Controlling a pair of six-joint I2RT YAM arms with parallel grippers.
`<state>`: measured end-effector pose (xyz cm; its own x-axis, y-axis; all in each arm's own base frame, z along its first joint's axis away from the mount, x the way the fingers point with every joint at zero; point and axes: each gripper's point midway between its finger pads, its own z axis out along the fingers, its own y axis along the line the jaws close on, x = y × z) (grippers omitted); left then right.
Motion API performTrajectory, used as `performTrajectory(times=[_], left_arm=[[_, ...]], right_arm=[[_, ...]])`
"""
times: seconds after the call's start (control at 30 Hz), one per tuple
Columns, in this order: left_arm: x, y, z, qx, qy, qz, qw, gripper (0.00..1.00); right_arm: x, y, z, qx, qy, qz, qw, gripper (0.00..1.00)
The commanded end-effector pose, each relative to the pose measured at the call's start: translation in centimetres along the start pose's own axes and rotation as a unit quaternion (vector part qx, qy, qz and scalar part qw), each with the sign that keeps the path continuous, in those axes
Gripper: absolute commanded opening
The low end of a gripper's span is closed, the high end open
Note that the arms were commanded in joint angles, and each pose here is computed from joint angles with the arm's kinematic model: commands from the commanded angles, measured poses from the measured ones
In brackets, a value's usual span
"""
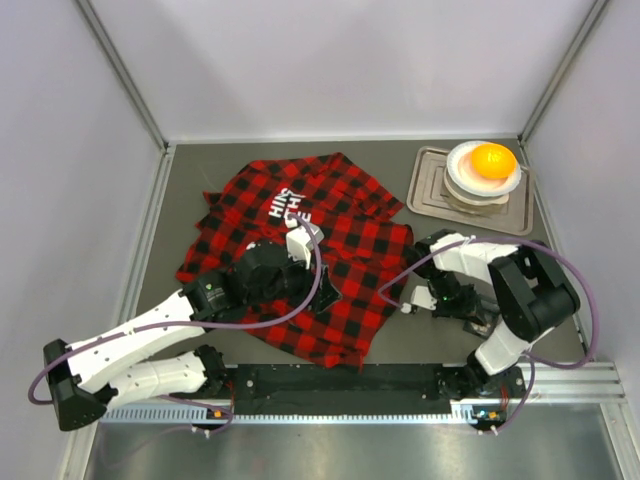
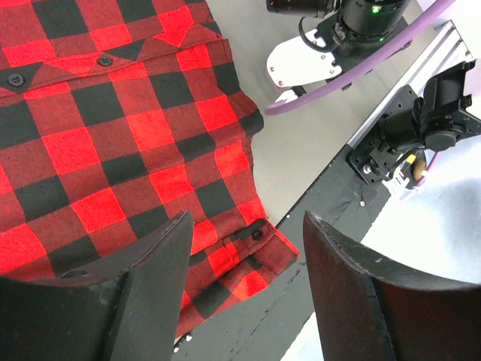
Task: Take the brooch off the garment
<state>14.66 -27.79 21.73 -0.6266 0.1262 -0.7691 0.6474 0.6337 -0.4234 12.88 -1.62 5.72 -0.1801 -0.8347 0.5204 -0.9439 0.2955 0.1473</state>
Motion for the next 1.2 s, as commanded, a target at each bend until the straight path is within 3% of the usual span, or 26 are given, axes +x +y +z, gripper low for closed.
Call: performTrajectory(times=[0.0, 0.67, 0.9, 1.17], left_arm=[[-0.9, -0.2, -0.5, 0.002, -0.023, 0.007, 1.0, 0.65], [-0.9, -0.3, -0.7, 0.006, -0.023, 0.007, 1.0, 0.65], [-0.9, -0.5, -0.7, 0.01, -0.023, 0.007, 1.0, 0.65], [-0.8, -0.6, -0.6, 0.012, -0.02, 0.006, 1.0, 0.65]], right_arm=[[-0.9, -1.2, -0.6, 0.018, 0.005, -0.01, 1.0, 0.0], [-0.3, -1.0, 0.1, 0.022, 0.02, -0.01, 1.0, 0.02], [-0.1, -1.6, -0.3, 0.037, 0.026, -0.001, 0.999, 0.22], [-0.2, -2.6, -1.1, 0.069, 0.022, 0.019, 0.997, 0.33]])
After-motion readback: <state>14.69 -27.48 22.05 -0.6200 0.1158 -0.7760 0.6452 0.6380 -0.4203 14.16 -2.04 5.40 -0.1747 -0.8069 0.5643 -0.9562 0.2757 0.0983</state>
